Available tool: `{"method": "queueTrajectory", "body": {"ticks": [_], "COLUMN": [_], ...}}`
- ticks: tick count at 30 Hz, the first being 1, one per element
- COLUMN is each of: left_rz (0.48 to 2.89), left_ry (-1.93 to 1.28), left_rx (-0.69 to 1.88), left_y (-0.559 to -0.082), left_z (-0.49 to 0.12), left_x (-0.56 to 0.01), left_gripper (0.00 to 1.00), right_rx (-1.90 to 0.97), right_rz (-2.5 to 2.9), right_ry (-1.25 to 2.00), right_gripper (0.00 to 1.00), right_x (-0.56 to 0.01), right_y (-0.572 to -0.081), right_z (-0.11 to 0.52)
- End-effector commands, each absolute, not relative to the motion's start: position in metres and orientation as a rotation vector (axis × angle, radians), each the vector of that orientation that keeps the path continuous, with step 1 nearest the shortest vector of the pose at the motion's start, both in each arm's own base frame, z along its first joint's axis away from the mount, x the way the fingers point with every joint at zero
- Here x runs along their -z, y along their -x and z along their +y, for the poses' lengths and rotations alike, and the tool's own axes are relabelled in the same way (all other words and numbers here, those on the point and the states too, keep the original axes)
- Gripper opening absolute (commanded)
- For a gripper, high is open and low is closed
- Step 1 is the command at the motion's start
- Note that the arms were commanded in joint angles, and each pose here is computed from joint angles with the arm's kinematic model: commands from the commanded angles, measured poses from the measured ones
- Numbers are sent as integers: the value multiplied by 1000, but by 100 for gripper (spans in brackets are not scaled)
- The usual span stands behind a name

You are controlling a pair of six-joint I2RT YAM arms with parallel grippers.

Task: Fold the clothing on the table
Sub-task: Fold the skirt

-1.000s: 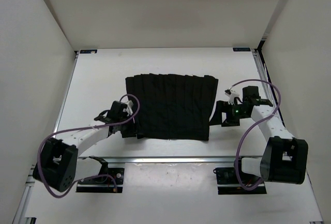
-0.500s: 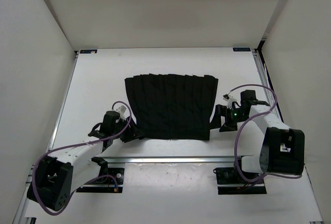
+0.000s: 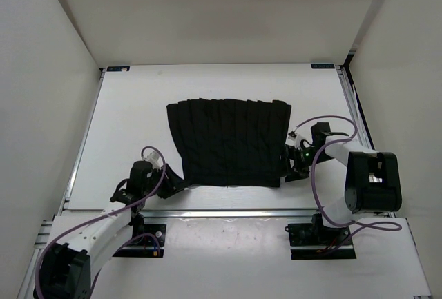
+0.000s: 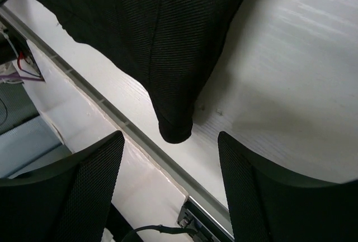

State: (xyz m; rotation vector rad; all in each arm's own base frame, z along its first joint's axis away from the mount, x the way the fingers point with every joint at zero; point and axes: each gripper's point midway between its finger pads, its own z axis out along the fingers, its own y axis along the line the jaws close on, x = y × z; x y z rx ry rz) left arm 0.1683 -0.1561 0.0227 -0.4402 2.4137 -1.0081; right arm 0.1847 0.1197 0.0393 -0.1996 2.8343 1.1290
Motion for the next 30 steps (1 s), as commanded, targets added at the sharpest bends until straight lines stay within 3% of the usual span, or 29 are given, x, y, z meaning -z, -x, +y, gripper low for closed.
{"method": "queueTrajectory", "body": {"ticks": [1,6,17,25,28,29,30], "left_rz": [2457,2446,2395,2431,2441,2436,2456], "left_ry": [529,565,623,584,549,547,543], "left_rx": [997,988,994,977,982,983,973], "left_y": [-155,-158,-167,-172,-175,-177,-173], "left_z": [-150,-148,-148,-153,-159,-159,-159], "left_x": [-5,-5,-7,-5,-7,-9,-4], "left_gripper": [50,48,61,61,52,44,29], "right_rx": [-1120,-1147,-1093,-1079,-1074,-1071,-1062], "right_rz": [2813,2859,2865,2874,2884,2876,2884], "right_ry": [266,268,333,339,349,360,363], "right_gripper": [73,69,73,73,72,70,69], "right_x": [-39,-32,-27,-26,-26,-25,-23], "right_y": [-196,-194,-195,-197,-195,-196,-194], "right_z": [123,124,125,124,126,126,125]}}
